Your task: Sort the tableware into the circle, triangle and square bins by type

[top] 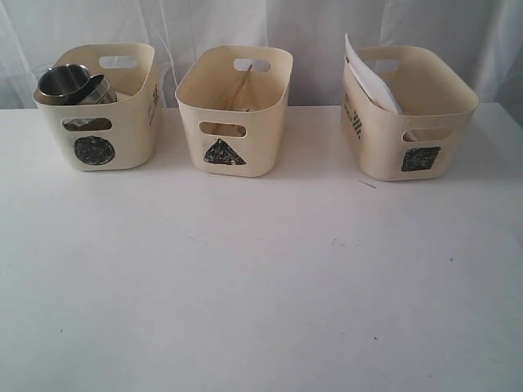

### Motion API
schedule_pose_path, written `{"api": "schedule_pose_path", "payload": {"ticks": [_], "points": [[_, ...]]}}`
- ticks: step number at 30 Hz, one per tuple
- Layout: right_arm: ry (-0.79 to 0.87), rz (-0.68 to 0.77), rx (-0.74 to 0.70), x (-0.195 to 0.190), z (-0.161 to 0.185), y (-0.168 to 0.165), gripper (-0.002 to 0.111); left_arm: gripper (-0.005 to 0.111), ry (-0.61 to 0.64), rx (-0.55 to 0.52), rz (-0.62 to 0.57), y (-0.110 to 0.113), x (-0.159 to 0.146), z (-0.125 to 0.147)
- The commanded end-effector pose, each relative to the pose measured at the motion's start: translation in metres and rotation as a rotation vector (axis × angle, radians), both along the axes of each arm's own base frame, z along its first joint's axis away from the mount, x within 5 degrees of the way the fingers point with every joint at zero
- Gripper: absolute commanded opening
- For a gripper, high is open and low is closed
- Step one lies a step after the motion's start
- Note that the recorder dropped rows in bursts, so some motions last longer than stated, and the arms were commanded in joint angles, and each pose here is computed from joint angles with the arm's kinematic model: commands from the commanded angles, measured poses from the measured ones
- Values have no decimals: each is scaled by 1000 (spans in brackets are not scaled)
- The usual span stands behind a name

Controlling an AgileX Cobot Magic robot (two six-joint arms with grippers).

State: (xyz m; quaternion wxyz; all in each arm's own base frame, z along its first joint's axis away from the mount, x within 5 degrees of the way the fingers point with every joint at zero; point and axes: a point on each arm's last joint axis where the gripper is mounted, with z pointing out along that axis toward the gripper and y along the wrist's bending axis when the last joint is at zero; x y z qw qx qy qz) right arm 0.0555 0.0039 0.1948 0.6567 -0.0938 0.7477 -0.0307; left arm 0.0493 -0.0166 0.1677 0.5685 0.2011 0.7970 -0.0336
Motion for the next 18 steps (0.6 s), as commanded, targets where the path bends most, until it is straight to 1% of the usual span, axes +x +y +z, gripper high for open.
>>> {"api": "schedule_pose_path", "payload": {"ticks": [1, 18], "points": [[32, 8, -19, 0, -5, 0, 0, 0, 3, -1, -5, 0, 0, -1], [32, 8, -19, 0, -5, 0, 0, 0, 3, -1, -5, 0, 0, -1]]}}
